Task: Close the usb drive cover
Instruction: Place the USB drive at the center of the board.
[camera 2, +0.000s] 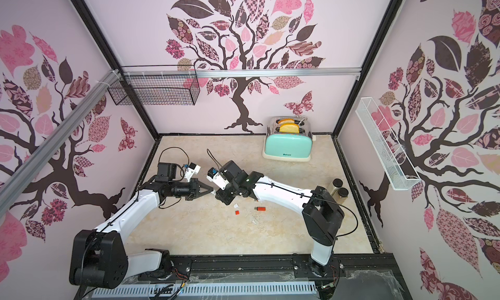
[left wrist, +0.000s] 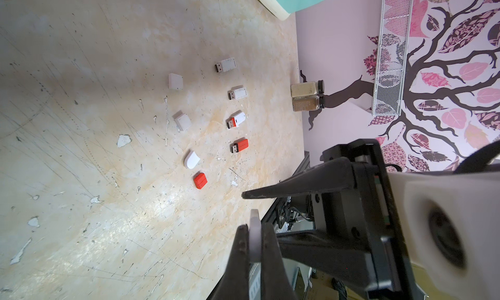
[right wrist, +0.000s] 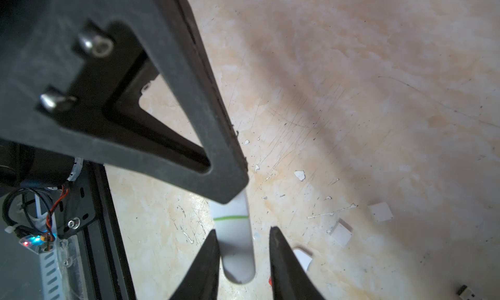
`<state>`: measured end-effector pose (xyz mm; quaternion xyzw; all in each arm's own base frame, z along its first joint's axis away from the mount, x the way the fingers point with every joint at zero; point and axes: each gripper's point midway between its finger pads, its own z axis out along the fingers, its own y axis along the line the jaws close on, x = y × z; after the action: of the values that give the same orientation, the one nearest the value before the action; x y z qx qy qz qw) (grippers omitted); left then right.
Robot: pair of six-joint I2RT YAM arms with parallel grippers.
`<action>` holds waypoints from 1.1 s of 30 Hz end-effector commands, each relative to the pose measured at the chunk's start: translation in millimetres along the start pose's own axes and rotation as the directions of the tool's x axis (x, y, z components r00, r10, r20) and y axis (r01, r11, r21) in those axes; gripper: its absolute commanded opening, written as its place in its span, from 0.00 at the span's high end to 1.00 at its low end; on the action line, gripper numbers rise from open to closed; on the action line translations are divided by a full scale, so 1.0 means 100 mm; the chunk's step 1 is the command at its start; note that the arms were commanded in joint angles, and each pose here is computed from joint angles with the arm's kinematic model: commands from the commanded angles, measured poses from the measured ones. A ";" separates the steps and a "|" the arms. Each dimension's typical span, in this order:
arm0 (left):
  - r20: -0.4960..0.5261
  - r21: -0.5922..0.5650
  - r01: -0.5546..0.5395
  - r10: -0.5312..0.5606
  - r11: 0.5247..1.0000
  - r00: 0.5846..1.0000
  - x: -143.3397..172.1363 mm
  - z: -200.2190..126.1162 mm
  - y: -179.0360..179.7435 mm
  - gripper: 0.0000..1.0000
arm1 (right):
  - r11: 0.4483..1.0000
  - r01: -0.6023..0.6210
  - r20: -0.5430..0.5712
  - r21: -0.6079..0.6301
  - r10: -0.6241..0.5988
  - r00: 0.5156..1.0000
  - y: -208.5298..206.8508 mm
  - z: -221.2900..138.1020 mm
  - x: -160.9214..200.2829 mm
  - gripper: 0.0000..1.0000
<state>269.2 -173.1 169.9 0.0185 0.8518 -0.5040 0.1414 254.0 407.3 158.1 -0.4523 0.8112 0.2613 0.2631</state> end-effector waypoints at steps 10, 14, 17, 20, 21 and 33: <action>-0.048 -0.010 -0.034 0.033 0.999 0.998 0.11 0.10 -0.02 1.00 | 1.000 0.012 0.077 0.025 -0.014 0.997 -0.02 -0.15 -0.35 0.91; -0.053 0.005 -0.034 0.035 0.999 0.998 0.13 0.13 -0.03 1.00 | 0.999 0.026 0.108 0.027 -0.029 0.994 -0.01 -0.18 -0.43 0.96; -0.043 -0.019 -0.035 0.034 0.999 0.998 0.10 0.09 -0.03 1.00 | 0.997 0.033 0.073 0.063 -0.038 0.997 -0.08 -0.17 -0.40 0.99; -0.017 -0.006 -0.034 0.034 0.999 0.999 0.07 0.06 -0.06 0.96 | 0.996 0.032 0.054 0.085 -0.036 0.998 -0.20 -0.18 -0.30 1.00; -0.013 -0.001 -0.044 0.044 0.999 0.999 0.08 0.05 -0.08 0.92 | 0.996 0.029 0.052 0.088 -0.033 0.998 -0.26 -0.19 -0.26 1.00; 0.155 -0.017 -0.110 0.111 0.994 0.982 0.01 -0.30 -0.12 0.25 | 0.959 0.174 -0.058 0.226 -0.165 0.985 -0.91 -0.35 0.11 1.00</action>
<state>260.4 -157.1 192.0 0.0196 0.8411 -0.4962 0.2145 317.3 341.8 147.7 -0.4551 0.8267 0.1576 0.2907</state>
